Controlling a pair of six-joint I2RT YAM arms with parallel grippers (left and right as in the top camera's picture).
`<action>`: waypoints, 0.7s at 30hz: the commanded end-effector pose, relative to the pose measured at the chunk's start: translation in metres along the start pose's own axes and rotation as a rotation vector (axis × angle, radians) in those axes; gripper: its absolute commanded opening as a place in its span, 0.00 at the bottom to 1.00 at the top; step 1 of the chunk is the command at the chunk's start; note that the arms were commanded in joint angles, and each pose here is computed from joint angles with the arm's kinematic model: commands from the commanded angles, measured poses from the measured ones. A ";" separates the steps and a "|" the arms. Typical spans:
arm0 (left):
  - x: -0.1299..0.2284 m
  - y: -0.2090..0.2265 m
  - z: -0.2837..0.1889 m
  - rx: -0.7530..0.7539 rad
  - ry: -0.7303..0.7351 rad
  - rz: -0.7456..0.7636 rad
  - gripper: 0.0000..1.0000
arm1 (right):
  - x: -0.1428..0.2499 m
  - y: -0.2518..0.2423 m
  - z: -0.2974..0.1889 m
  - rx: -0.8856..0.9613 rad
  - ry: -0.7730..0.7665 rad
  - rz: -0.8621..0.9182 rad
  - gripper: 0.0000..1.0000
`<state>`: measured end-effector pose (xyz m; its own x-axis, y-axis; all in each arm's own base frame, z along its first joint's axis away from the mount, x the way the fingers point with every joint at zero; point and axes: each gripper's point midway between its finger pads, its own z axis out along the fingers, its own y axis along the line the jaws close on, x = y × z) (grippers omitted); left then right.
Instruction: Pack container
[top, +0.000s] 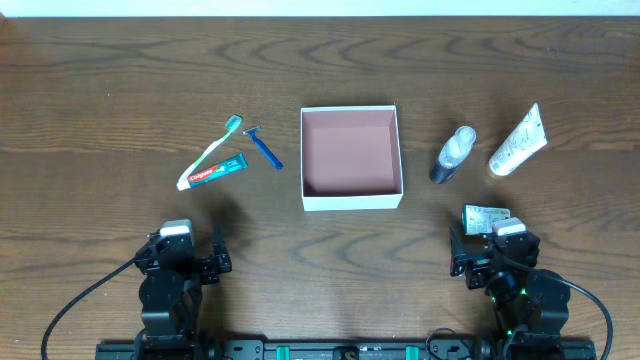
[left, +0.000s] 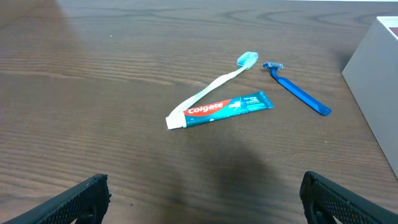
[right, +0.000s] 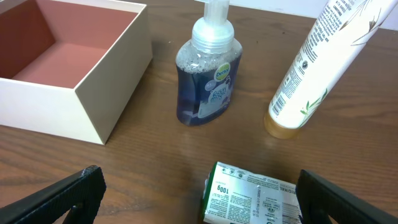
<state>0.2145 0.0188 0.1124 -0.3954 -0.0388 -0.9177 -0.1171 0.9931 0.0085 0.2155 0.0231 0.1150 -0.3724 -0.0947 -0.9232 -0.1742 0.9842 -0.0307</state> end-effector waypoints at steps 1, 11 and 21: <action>0.006 0.001 0.003 -0.007 0.010 -0.001 0.98 | -0.001 0.002 0.000 -0.015 -0.009 0.023 0.99; 0.006 0.001 0.003 -0.007 0.012 -0.001 0.98 | -0.002 0.008 0.000 -0.051 -0.008 0.199 0.99; 0.007 0.001 0.003 -0.007 0.014 -0.001 0.98 | -0.003 0.018 -0.001 -0.105 -0.004 0.264 0.99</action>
<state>0.2145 0.0188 0.1123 -0.3958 -0.0388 -0.9175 -0.1171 0.9931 0.0085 0.2140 0.0331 0.1162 -0.4072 0.1309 -0.9039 -0.1387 0.9693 0.2028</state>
